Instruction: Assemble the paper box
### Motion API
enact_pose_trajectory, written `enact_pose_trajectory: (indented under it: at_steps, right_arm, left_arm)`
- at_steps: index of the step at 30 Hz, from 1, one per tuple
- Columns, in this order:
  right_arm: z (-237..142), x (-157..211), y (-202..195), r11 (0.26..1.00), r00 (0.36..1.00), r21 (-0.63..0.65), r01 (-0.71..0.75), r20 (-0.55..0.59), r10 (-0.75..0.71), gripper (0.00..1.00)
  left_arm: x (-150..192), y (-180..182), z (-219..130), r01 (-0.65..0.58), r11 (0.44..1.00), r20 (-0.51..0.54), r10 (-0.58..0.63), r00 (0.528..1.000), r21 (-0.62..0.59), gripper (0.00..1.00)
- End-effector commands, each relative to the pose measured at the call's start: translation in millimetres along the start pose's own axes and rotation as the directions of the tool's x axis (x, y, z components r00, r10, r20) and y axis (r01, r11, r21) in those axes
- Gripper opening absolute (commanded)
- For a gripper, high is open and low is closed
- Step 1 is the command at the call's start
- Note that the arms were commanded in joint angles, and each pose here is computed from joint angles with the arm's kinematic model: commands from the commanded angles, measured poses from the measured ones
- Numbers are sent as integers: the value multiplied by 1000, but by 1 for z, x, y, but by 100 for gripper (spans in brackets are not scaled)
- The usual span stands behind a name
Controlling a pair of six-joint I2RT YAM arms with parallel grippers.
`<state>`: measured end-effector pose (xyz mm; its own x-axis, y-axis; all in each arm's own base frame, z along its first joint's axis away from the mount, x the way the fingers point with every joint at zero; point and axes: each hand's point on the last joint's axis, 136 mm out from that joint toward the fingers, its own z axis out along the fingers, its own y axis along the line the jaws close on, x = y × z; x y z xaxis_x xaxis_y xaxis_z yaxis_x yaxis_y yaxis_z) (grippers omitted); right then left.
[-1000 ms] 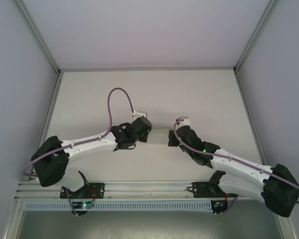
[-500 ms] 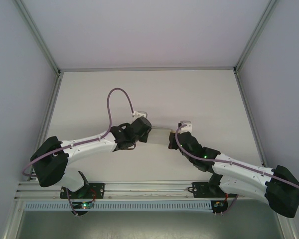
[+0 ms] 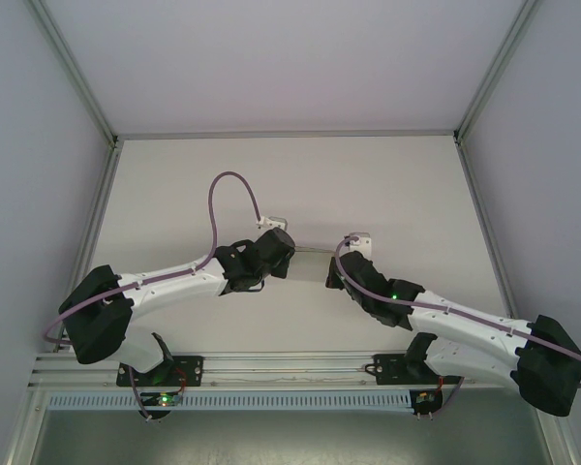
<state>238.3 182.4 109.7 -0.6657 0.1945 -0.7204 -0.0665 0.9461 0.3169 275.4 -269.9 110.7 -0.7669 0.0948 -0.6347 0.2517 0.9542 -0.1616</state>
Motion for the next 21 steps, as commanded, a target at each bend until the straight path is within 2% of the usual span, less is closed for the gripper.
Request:
enact_pose_trajectory:
  at_steps: [1, 5, 10, 13, 19, 21]
  right_arm:
    - [-15, 73, -105, 894, 942, 362, 264, -297, -158, 0]
    - [-9, 78, -97, 901, 934, 321, 290, -301, -193, 0]
    - [-7, 78, -106, 845, 929, 416, 337, -294, -225, 0]
    - [-5, 77, -105, 835, 925, 424, 351, -295, -240, 0]
    - [-9, 77, -102, 880, 940, 379, 288, -287, -184, 0]
    - [-5, 80, -96, 915, 941, 313, 255, -297, -161, 1]
  left_arm:
    - [48, 34, 5, -91, 987, -162, 70, 984, -129, 12]
    - [48, 32, 6, -91, 989, -161, 71, 984, -115, 11]
    - [48, 33, 6, -98, 987, -163, 77, 984, -125, 11]
    - [50, 35, 5, -96, 987, -165, 73, 983, -130, 11]
    - [48, 39, 3, -92, 985, -155, 69, 985, -145, 11]
    - [49, 40, 3, -89, 985, -155, 65, 986, -151, 11]
